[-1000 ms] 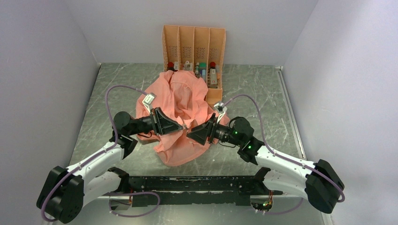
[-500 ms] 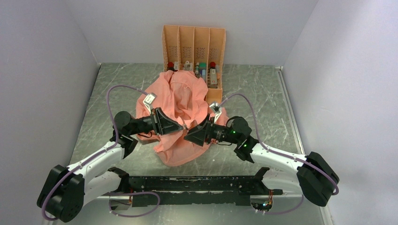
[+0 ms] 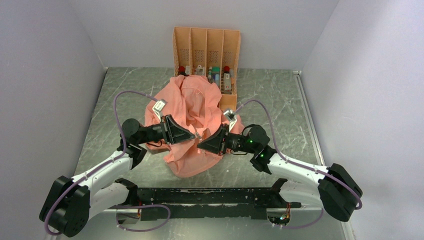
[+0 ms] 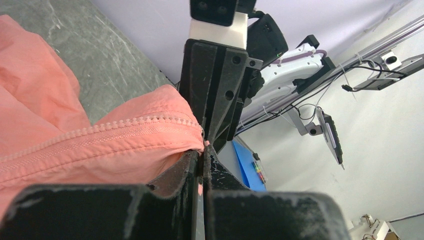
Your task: Zip up the jacket
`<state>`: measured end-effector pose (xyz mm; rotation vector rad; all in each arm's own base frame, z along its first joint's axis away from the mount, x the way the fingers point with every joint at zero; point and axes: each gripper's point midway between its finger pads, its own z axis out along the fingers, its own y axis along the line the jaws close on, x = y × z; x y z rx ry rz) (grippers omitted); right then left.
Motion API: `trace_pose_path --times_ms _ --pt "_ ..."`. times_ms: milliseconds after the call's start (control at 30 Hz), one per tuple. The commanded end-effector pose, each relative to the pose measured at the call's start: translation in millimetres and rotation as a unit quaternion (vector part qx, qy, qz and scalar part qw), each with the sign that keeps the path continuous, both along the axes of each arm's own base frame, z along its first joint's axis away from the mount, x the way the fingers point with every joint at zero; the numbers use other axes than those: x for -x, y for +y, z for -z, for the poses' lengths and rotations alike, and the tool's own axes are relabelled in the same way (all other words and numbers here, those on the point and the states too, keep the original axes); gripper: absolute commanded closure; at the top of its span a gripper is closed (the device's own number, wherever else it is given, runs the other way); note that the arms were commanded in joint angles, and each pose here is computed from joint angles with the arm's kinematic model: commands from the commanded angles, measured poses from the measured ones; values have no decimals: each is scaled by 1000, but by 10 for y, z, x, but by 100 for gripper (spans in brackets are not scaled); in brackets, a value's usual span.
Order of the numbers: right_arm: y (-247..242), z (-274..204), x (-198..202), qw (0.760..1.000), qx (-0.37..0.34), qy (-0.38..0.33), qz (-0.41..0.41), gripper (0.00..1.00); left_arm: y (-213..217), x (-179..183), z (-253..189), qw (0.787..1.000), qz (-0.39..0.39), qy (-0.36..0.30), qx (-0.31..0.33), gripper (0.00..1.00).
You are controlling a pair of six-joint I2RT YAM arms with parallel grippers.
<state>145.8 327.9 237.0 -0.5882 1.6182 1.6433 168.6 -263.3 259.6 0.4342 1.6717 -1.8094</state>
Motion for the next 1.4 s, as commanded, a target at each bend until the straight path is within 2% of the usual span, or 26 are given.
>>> trace_pose_path --times_ms 0,267,633,1033,1367 --pt "-31 -185 21 1000 -11 -13 -1 100 -11 47 -53 1000 14 -26 -1 92" --pt "-27 -489 43 999 -31 -24 -17 100 -24 72 66 999 26 -30 -35 92" --pt "1 -640 -279 999 -35 -15 23 100 -179 266 302 993 68 -29 -97 92" --pt "-30 -515 -661 994 -10 -5 106 100 -236 452 436 986 96 -38 -130 92" --pt "-126 -690 -1080 976 -17 -52 209 100 -222 718 652 979 128 -12 -160 92"
